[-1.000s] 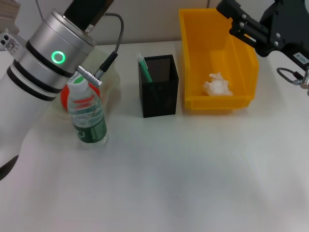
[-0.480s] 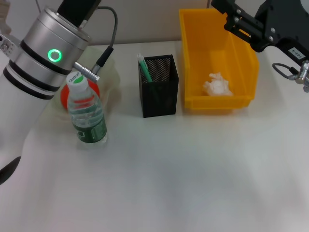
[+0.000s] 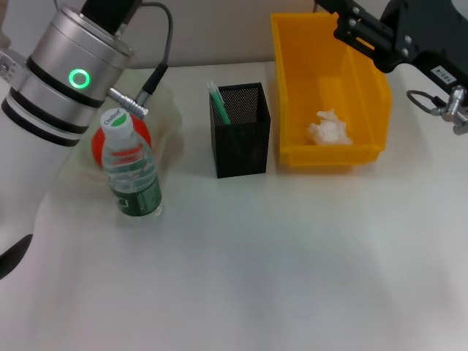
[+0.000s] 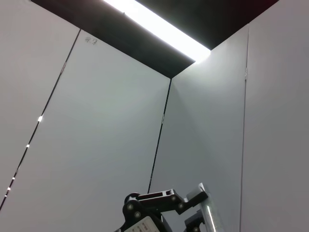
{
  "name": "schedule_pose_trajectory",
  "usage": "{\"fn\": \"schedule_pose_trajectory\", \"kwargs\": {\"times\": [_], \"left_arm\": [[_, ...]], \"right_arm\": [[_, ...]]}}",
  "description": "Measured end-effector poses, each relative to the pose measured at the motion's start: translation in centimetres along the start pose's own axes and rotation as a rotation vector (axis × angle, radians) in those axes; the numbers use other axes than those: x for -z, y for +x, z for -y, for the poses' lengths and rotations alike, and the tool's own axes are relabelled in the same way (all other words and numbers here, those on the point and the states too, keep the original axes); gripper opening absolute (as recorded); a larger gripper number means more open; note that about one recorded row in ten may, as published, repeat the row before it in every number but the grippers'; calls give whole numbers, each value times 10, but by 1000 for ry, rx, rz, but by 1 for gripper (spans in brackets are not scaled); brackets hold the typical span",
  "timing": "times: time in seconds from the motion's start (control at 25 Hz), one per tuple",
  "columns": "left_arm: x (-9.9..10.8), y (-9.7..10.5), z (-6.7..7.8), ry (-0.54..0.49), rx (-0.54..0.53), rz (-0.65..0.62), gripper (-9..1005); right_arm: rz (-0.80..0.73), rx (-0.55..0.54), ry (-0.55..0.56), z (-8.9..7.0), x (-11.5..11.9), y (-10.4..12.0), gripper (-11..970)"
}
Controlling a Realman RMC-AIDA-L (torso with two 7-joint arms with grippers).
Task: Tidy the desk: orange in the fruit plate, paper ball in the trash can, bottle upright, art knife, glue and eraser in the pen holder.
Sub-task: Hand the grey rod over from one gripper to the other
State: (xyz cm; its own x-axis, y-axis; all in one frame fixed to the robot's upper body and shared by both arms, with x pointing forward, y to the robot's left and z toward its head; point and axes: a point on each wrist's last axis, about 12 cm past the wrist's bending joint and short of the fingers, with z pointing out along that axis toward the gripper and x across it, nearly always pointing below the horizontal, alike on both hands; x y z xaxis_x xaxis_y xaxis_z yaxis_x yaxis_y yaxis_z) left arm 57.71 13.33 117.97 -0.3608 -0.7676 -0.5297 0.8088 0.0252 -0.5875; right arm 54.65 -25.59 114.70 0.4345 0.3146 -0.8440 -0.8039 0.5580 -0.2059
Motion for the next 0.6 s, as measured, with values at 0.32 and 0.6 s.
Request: {"fn": "schedule_pose_trajectory", "kwargs": {"times": [0.32, 0.6], "left_arm": [[0, 1, 1, -1, -12, 20, 164], [0, 1, 1, 5, -10, 19, 164]], "right_arm": [[26, 4, 24, 3, -2, -2, 723], [38, 3, 14, 4, -7, -2, 718]]}}
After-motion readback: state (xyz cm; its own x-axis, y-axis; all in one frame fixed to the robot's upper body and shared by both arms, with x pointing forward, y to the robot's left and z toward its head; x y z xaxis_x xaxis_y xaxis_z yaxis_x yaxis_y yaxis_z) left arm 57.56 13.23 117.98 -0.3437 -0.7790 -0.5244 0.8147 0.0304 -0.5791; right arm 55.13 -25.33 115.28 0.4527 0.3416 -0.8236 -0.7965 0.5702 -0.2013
